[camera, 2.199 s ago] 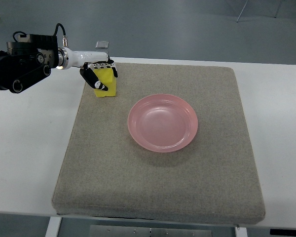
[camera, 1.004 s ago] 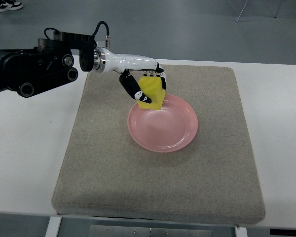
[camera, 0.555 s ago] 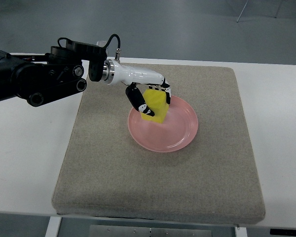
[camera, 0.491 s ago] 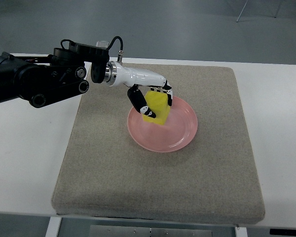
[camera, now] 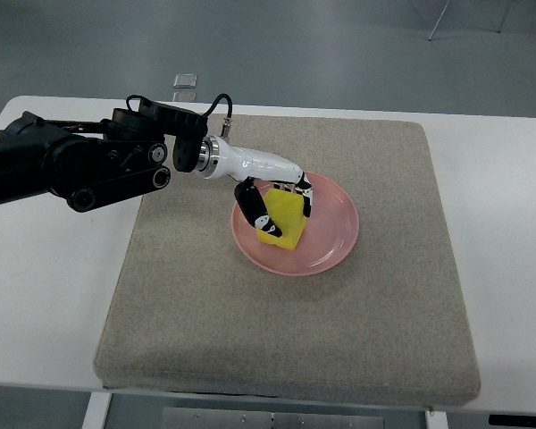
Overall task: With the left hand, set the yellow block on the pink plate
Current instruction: 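Lower the block onto the plate and open the left hand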
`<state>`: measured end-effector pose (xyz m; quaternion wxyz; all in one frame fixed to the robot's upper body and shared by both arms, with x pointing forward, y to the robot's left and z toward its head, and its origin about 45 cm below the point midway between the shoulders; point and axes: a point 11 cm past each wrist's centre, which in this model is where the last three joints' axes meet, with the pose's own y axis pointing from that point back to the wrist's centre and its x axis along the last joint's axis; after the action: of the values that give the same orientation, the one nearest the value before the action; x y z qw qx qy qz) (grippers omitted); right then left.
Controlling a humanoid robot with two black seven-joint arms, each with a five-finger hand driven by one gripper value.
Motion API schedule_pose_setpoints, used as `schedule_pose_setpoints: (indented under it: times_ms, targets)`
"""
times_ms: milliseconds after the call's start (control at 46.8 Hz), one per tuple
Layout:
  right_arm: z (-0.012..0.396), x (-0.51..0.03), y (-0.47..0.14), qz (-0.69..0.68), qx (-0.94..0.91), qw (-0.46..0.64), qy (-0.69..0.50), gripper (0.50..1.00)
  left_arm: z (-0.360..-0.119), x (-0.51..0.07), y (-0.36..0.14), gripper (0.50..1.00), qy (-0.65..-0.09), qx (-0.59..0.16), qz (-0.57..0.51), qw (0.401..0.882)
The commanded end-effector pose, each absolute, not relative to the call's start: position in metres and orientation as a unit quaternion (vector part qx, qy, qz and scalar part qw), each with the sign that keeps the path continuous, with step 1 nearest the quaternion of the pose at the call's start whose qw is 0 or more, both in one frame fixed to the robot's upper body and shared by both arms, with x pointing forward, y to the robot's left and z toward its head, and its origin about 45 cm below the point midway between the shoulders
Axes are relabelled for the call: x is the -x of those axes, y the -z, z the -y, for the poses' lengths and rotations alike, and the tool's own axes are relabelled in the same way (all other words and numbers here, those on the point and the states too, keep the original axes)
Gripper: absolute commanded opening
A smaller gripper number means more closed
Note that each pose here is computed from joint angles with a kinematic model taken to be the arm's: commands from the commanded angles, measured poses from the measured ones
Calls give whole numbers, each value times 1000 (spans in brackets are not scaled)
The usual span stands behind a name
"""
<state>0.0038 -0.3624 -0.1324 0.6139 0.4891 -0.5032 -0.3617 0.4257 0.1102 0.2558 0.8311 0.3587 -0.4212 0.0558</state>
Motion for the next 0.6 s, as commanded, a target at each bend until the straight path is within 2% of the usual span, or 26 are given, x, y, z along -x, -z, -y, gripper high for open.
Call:
schedule_pose_setpoints:
  times_ms: [0,107,128,149,214,235,342,406,512,577]
  targets:
    - [363,-4,132,504,-489,614,362,924,-112,-428,-256,500,-60,-361,422,830]
    - [363,-4,132,504,-489,614,362,924,-113,-428,-255,512,-60,-362,421,830]
    - [362,-4,132,503,-489,614,362,924,-113,-428,-256,527,-61,-361,421,830]
    - [362,-4,132,503,-489,614,362,924,-113,-429,-256,565,-63,-361,423,829]
    - [362,-4,132,503,-489,614,362,924,-114,-431,-256,722,-69,-361,425,827]
    - [362,-4,132,503,-489,614,362,924,-114,-431,-257,745,-69,-360,425,827]
    - [363,-4,132,504,-489,614,362,924,-113,-432,-259,786,-71,-358,426,828]
    - [362,-4,132,503,-489,614,362,924,-112,-432,-259,876,-72,-355,424,830]
    - [363,-4,132,504,-489,614,362,924,-112,-431,-259,941,-73,-354,422,831]
    - [362,-5,132,504,-489,613,362,924,-111,-431,-259,958,-73,-353,420,833]
